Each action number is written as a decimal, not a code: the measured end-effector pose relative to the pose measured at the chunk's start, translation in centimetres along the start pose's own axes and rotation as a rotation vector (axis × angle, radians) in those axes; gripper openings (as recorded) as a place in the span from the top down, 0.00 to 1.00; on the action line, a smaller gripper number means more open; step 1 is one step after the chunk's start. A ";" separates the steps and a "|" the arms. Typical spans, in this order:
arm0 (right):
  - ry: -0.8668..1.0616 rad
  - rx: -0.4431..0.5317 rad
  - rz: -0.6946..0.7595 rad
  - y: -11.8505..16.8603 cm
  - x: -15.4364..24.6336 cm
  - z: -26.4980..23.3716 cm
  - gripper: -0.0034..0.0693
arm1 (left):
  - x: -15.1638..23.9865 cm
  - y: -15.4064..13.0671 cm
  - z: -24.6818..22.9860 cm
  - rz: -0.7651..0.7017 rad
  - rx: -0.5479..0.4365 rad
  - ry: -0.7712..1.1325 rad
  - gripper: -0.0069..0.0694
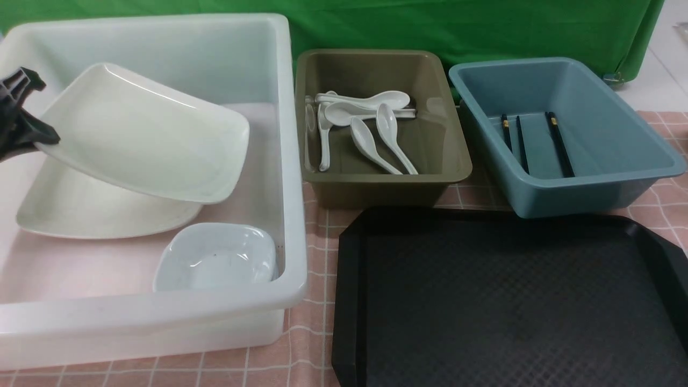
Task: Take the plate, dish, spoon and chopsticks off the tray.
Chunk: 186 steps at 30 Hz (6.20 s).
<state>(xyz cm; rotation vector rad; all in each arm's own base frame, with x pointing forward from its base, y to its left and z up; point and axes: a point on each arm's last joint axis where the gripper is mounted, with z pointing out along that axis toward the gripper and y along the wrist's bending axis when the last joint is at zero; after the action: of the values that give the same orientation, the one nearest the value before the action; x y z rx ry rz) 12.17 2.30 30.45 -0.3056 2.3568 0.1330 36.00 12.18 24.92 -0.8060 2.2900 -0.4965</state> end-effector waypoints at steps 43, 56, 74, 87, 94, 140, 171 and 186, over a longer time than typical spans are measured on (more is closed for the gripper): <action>0.059 -0.021 0.003 0.2 0.3 -0.4 0.82 | 0.6 2.5 -0.7 0.248 -0.304 0.112 0.51; -0.131 -0.017 -0.054 1.5 1.9 -8.7 0.91 | 1.7 -1.8 -4.8 0.384 -0.136 0.125 0.92; -0.778 0.050 0.061 0.9 6.0 -4.5 0.91 | 2.9 -4.0 -4.1 0.482 -0.098 0.146 0.92; -0.782 0.053 0.062 0.9 6.0 -4.4 0.88 | 3.1 -4.4 -4.1 0.434 -0.052 0.156 0.91; -0.742 0.114 0.030 0.3 8.7 -0.3 0.86 | 4.2 -5.4 -4.2 0.351 0.059 0.255 0.91; -0.531 0.172 -0.019 0.1 13.3 3.8 0.70 | 24.7 -2.9 -23.0 0.791 0.492 -0.428 0.91; -0.531 0.172 -0.019 0.1 13.3 3.8 0.63 | 28.6 6.2 -15.6 0.611 0.213 -0.708 0.91; -0.530 0.172 -0.019 0.1 13.4 3.8 0.62 | 29.0 6.6 -15.1 0.611 0.181 -0.654 0.91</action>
<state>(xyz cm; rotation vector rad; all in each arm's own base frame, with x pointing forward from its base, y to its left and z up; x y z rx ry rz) 5.38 0.66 18.46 -0.1809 1.8250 -0.0010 5.57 -0.13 19.07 -0.1123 1.7154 -0.1206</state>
